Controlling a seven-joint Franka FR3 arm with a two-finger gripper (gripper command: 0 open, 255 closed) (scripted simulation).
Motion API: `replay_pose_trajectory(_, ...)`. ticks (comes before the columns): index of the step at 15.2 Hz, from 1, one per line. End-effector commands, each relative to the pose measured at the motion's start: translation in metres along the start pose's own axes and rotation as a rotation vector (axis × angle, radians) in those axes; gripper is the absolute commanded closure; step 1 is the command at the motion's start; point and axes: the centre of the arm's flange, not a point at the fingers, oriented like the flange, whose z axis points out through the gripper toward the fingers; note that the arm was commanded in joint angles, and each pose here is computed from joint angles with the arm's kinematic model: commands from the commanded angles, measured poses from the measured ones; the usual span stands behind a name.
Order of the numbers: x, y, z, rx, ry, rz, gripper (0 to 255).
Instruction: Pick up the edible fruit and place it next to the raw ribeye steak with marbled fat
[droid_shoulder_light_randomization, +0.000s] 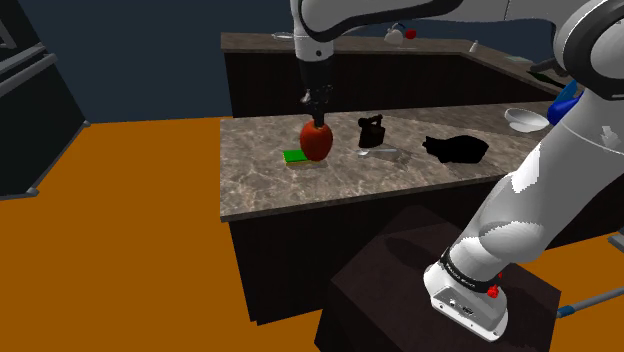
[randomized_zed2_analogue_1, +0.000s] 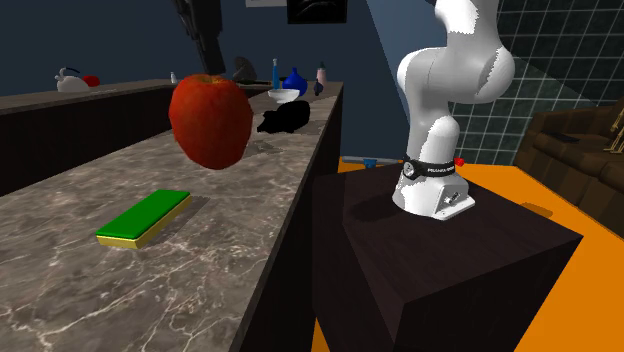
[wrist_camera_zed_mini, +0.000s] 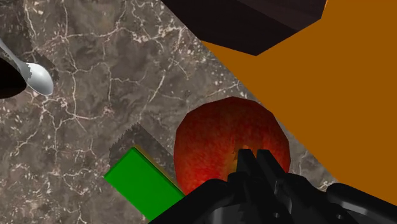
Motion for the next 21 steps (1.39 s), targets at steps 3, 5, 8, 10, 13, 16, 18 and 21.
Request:
replay_pose_trajectory(3,-0.004,0.000,-0.021,0.000,0.000,0.000,255)
replay_pose_trajectory(5,-0.005,0.001,-0.032,0.000,0.000,0.000,255)
replay_pose_trajectory(8,-0.008,0.001,-0.047,0.000,0.000,0.000,255)
replay_pose_trajectory(10,-0.010,0.002,-0.058,0.000,0.000,0.000,255)
replay_pose_trajectory(13,-0.012,0.003,-0.073,0.000,0.000,0.000,255)
replay_pose_trajectory(16,-0.015,0.003,-0.089,0.000,0.000,0.000,255)
replay_pose_trajectory(18,-0.019,0.016,-0.089,0.000,0.000,0.000,255)
replay_pose_trajectory(21,-0.029,0.054,-0.086,0.000,0.000,0.000,255)
